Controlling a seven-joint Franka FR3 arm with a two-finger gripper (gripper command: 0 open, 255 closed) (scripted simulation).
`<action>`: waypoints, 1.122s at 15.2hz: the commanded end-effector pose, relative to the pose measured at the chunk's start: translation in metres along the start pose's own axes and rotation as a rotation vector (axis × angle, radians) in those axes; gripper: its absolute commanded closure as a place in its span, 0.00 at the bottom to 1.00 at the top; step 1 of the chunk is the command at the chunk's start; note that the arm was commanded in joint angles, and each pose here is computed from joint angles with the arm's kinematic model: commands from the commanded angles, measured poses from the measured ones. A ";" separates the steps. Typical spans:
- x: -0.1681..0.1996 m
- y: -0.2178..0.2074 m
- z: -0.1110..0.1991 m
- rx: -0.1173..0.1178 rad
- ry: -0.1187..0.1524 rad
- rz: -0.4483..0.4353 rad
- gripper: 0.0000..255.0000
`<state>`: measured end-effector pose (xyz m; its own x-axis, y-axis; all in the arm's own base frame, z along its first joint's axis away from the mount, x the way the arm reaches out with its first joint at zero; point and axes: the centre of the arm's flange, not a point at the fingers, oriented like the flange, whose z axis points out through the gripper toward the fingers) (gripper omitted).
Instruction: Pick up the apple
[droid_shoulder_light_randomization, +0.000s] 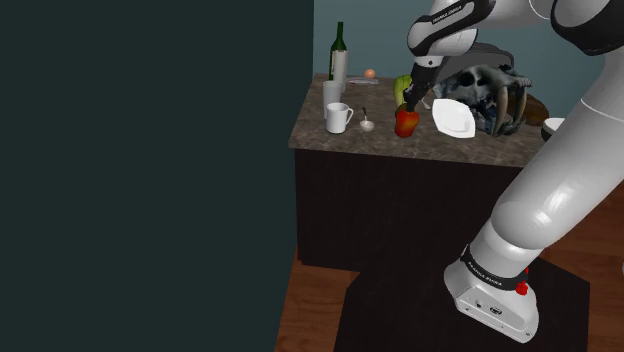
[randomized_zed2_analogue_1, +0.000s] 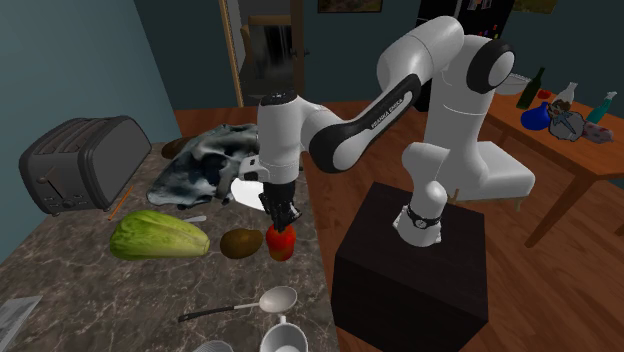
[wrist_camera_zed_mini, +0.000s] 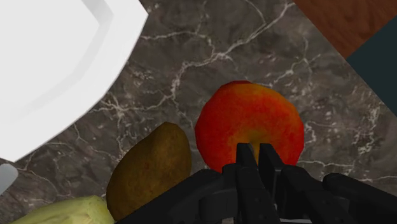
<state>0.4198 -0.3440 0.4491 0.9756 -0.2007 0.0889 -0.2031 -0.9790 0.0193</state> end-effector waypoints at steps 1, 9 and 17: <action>0.000 0.000 0.000 0.000 0.000 0.000 1.00; 0.002 0.000 -0.016 0.000 0.000 0.000 1.00; 0.005 0.001 -0.058 0.000 0.000 0.000 1.00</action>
<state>0.4192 -0.3444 0.5016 0.9756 -0.2007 0.0893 -0.2032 -0.9790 0.0195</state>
